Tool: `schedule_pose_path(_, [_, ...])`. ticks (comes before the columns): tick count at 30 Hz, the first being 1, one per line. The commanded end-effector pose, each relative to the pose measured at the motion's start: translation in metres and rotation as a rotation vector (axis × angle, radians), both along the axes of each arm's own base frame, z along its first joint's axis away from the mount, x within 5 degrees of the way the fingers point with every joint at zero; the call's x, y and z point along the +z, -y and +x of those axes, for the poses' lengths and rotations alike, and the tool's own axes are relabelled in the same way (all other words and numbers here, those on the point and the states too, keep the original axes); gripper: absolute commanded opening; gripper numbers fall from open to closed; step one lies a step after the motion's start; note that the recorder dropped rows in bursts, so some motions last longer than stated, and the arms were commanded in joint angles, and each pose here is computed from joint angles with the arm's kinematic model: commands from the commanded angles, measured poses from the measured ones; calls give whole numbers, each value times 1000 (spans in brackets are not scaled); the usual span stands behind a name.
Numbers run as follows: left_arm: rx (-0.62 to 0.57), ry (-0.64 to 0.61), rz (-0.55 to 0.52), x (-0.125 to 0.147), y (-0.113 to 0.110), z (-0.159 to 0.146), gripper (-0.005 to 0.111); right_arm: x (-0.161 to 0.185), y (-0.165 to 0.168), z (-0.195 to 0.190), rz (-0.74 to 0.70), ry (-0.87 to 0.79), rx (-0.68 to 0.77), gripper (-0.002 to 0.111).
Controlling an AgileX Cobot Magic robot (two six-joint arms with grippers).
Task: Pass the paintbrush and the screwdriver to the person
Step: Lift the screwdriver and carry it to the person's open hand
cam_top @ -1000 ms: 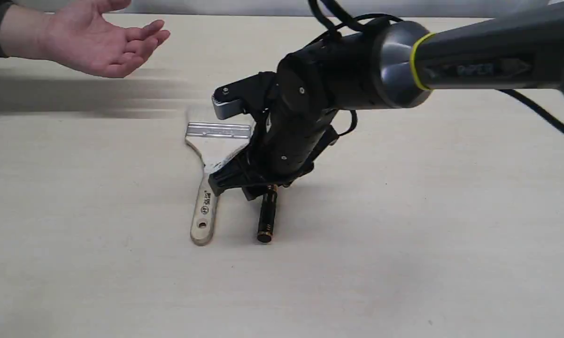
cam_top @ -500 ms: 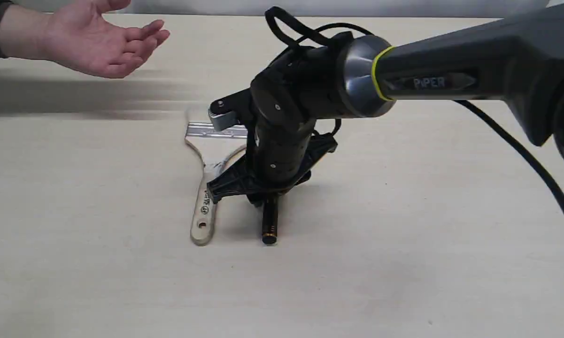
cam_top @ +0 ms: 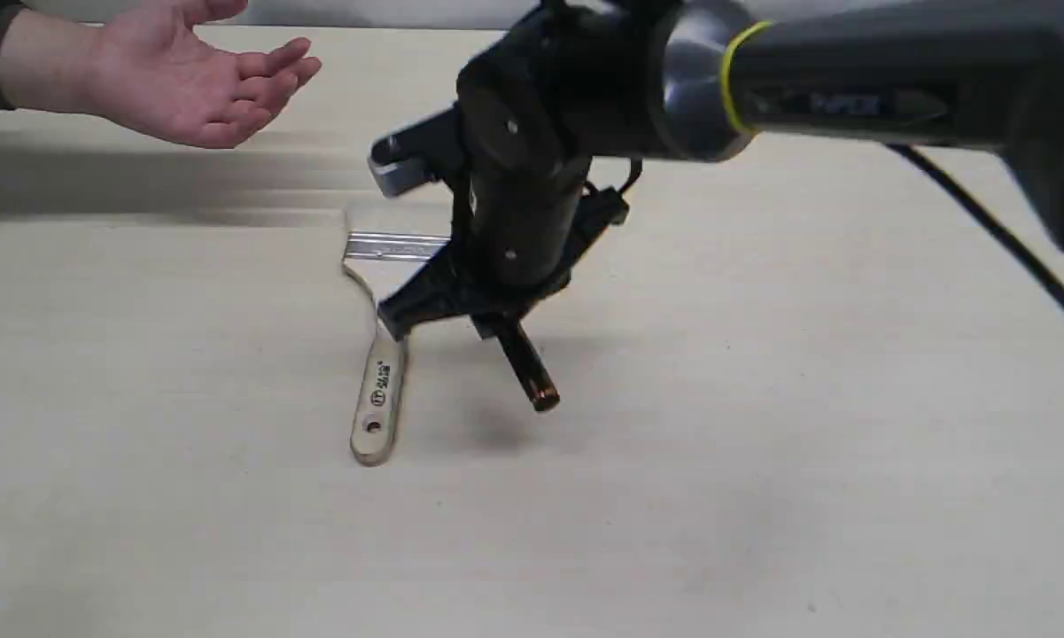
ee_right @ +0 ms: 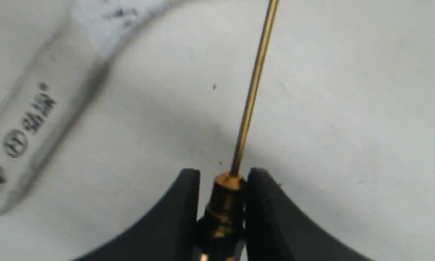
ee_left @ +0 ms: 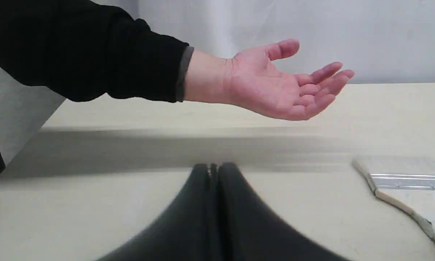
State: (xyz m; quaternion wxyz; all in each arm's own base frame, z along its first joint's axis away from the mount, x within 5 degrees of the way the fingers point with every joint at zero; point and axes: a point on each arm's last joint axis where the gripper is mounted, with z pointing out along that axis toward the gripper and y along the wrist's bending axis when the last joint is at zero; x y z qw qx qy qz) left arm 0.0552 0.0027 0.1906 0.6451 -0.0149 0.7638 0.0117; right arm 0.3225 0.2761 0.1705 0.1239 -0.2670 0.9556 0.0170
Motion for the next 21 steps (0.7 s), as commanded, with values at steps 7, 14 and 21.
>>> schedule_pose_path(7, [-9, 8, -3, 0, 1, 0, 0, 116, -11, 9, 211, 249, 84, 4])
schedule_pose_path(14, [-9, 8, -3, 0, 1, 0, 0, 139, -38, 32, 380, 390, 131, 4])
schedule_pose_path(21, [-9, 8, -3, 0, 1, 0, 0, 115, -72, 62, 460, 406, 155, 4])
